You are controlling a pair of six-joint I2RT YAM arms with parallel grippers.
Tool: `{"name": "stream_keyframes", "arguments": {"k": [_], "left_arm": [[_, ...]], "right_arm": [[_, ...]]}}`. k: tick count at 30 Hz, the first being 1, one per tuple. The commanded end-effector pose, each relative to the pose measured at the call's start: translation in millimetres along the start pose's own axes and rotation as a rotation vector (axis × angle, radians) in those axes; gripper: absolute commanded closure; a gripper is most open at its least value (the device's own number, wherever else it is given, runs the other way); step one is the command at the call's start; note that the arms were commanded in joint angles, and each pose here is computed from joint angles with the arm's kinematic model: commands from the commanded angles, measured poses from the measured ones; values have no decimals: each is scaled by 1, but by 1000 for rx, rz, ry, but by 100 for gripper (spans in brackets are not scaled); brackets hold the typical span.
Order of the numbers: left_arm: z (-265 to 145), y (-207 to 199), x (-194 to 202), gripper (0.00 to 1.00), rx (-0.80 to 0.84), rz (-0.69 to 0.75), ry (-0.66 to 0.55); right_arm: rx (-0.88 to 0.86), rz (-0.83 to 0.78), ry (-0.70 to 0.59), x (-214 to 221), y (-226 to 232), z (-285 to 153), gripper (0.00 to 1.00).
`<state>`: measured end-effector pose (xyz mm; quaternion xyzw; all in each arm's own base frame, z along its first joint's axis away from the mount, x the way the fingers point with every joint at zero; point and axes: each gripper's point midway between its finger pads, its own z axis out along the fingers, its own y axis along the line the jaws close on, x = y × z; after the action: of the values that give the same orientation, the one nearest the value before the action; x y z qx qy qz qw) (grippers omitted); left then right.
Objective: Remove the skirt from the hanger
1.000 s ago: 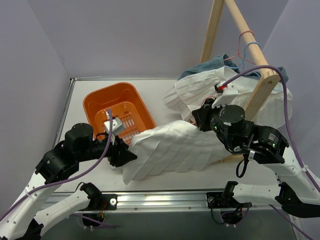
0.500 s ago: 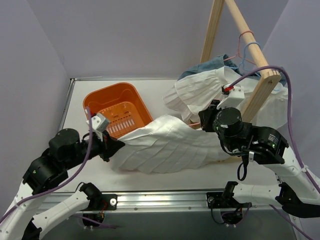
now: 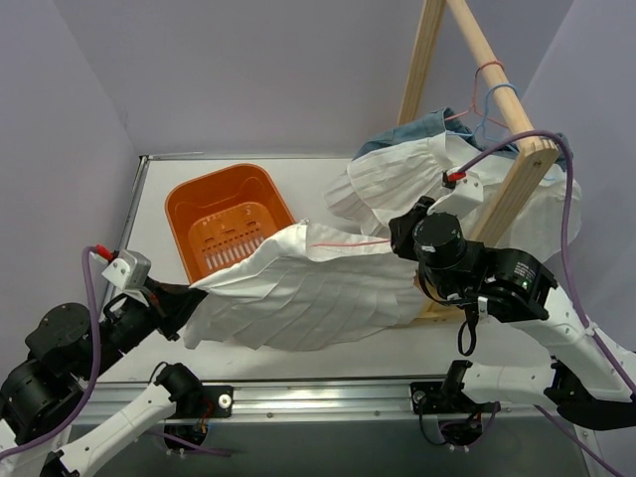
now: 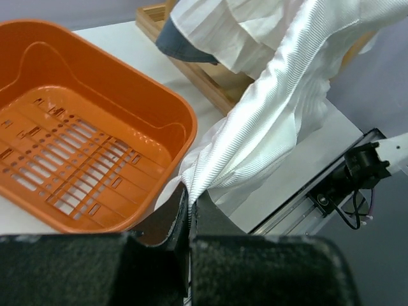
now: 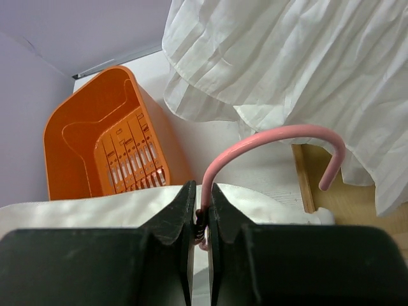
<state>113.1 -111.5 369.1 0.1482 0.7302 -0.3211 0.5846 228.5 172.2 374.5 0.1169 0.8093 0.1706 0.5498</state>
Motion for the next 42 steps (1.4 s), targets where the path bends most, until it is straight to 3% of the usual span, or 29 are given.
{"name": "stream_keyframes", "arguments": {"k": [1, 4, 11, 17, 22, 25, 31, 34, 39, 42], "left_arm": [[-35, 38, -25, 98, -226, -48, -132], [-40, 51, -17, 98, -297, -58, -113], [-23, 48, -8, 98, -287, -69, -54], [15, -16, -20, 98, 56, -24, -30], [51, -99, -16, 98, 510, -62, 86], [66, -117, -2, 98, 614, -123, 183], [90, -111, 40, 98, 599, -145, 374], [94, -93, 40, 98, 486, -100, 364], [91, -28, -37, 98, 51, 40, 103], [82, -19, -91, 98, -31, 122, -45]], "right_arm": [[255, -111, -168, -43, -72, -18, 100], [245, -88, -189, -51, -77, -25, 100], [148, -19, -196, -64, -67, -38, 100], [-70, -18, -150, -62, -16, -33, 100], [-285, -5, -117, -54, 48, -19, 100], [-326, -30, -131, -59, 70, -11, 100], [-463, -15, -231, -106, 118, -22, 100], [-449, 8, -271, -136, 130, -27, 100], [-405, 60, -377, -180, 125, -43, 100], [-387, 81, -426, -197, 114, -55, 100]]}}
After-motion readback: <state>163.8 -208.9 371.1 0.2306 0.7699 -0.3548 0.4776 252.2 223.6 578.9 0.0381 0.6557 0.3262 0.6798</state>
